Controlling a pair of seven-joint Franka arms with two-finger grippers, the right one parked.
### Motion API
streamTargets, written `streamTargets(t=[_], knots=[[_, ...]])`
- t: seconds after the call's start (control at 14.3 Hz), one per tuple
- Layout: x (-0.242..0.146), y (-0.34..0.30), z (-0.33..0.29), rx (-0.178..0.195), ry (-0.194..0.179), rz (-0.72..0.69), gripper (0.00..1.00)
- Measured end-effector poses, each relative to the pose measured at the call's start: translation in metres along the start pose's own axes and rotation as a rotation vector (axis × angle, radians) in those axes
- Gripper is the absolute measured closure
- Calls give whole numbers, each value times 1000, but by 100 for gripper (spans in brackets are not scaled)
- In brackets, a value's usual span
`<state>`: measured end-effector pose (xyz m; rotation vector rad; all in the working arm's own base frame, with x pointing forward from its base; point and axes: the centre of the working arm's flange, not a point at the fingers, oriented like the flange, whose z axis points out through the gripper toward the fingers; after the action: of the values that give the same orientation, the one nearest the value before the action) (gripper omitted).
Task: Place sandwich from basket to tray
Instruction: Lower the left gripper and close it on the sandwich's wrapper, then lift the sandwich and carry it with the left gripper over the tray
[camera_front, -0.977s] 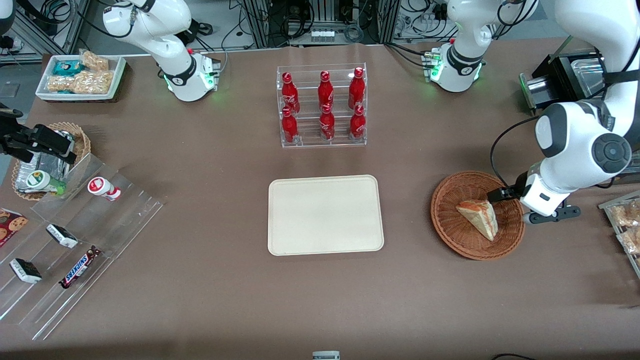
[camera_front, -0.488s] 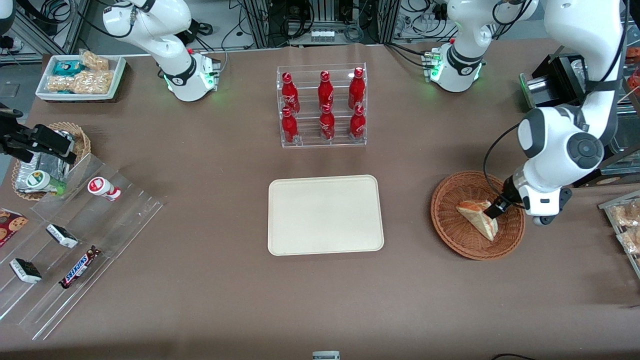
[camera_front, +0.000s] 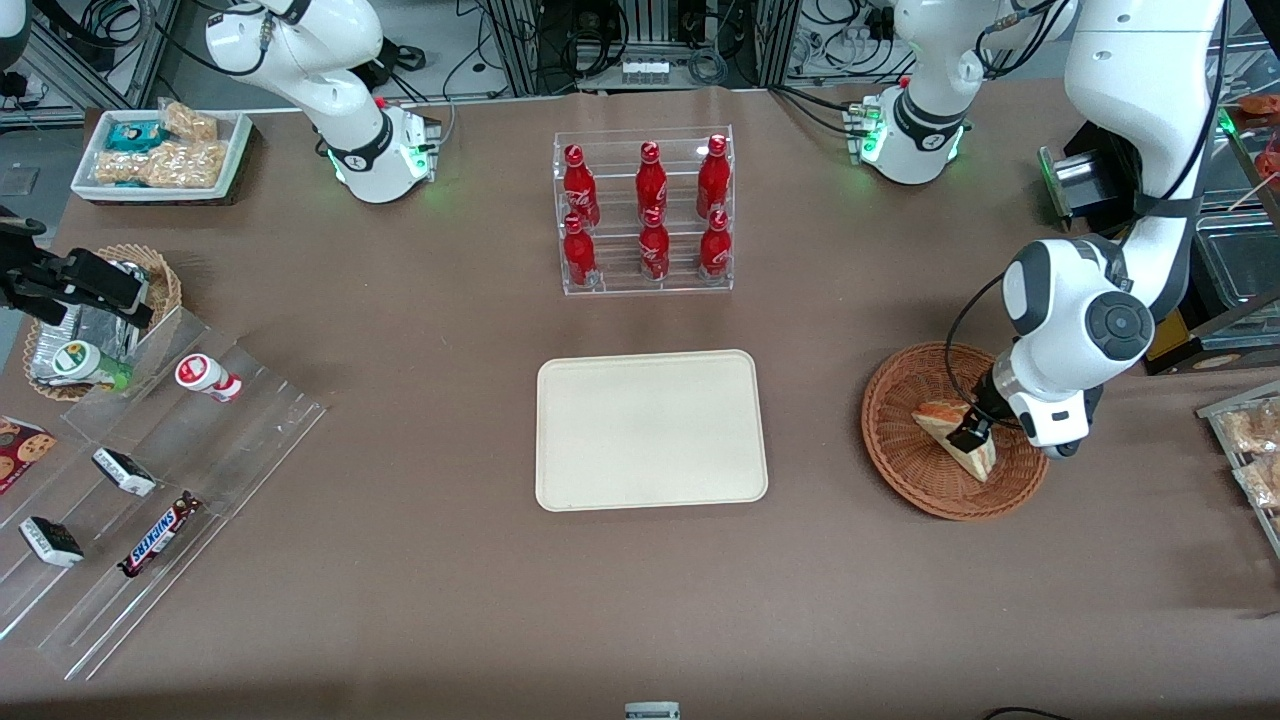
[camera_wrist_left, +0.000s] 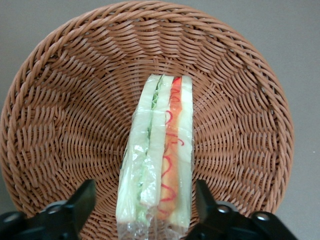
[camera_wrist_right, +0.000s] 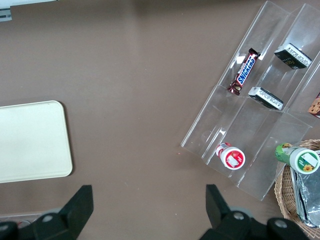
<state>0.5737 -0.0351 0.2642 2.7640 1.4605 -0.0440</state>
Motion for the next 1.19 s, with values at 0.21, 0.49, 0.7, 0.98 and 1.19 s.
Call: streamTargets(t=[0.21, 0.49, 0.7, 0.98, 1.19], knots=[[1, 3, -4, -8, 5, 0, 48], [-2, 24, -26, -34, 16, 29, 82], [-32, 60, -61, -17, 1, 120, 83], [-101, 104, -85, -35, 5, 251, 86], [-170, 131, -78, -36, 2, 368, 86]])
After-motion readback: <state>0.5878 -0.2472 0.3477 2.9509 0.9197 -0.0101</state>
